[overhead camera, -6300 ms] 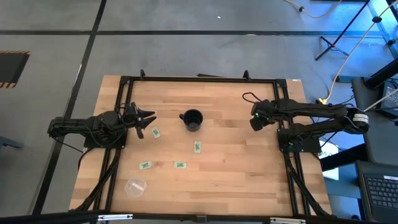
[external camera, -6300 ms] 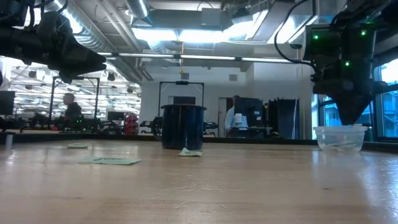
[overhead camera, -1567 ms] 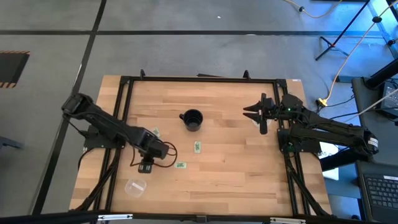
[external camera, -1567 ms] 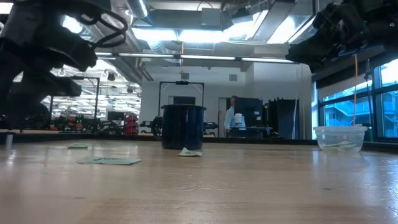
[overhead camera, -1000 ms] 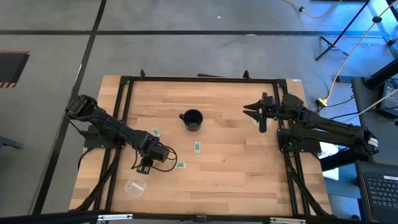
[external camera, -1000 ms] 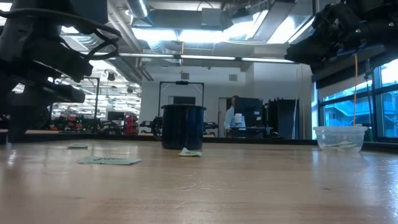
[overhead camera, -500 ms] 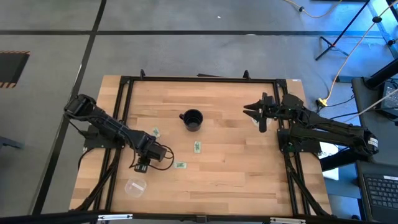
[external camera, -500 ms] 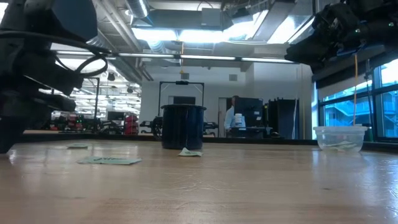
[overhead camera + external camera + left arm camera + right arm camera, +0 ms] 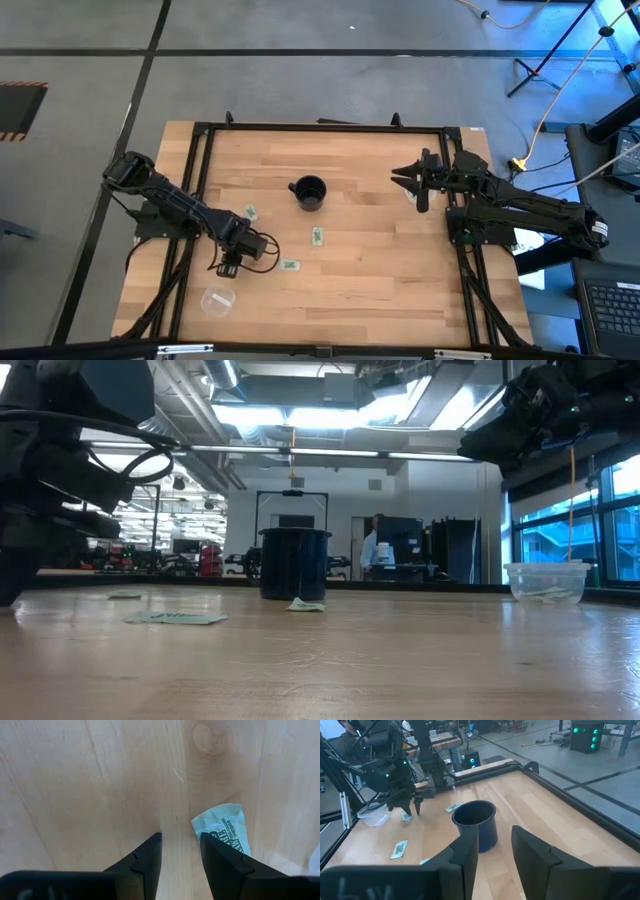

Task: Pick and place Stevia / Truvia into bins
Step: Put the stevia packet into the square transparent container

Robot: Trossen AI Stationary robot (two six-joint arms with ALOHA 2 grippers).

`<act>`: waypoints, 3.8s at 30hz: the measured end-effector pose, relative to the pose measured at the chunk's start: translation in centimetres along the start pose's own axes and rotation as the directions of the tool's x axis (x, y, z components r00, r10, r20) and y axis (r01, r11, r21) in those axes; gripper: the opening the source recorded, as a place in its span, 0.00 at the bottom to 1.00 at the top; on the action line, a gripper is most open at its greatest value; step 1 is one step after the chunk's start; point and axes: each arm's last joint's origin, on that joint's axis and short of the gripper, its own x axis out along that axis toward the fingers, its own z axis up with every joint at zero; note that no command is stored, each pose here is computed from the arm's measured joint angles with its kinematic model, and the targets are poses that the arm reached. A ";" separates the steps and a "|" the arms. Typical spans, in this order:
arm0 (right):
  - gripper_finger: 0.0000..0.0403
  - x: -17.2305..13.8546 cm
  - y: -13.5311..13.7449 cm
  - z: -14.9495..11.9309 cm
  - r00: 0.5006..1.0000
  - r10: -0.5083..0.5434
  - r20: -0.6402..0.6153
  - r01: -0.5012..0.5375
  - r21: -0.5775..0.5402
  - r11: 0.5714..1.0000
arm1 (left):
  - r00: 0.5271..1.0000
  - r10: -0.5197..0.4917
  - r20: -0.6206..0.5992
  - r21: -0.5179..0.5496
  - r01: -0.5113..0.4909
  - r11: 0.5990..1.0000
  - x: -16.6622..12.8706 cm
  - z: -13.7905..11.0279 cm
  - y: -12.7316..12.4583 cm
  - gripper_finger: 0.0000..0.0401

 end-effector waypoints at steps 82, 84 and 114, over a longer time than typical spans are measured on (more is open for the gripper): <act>0.30 0.0 0.0 -0.2 1.000 -0.001 -0.018 0.000 -0.017 1.000 | 0.963 0.102 0.251 -0.061 -0.089 0.994 -5.9 -0.1 -2.6 0.01; 0.30 0.0 0.0 -0.2 1.000 -0.001 -0.018 0.001 -0.020 1.000 | 0.950 0.045 0.308 -0.115 -0.010 0.993 -7.4 -0.3 -2.8 0.01; 0.30 0.0 0.0 -0.4 0.999 -0.003 -0.038 0.004 0.009 1.000 | 0.952 -0.120 0.281 -0.498 0.252 0.830 -4.7 -4.0 -12.2 0.01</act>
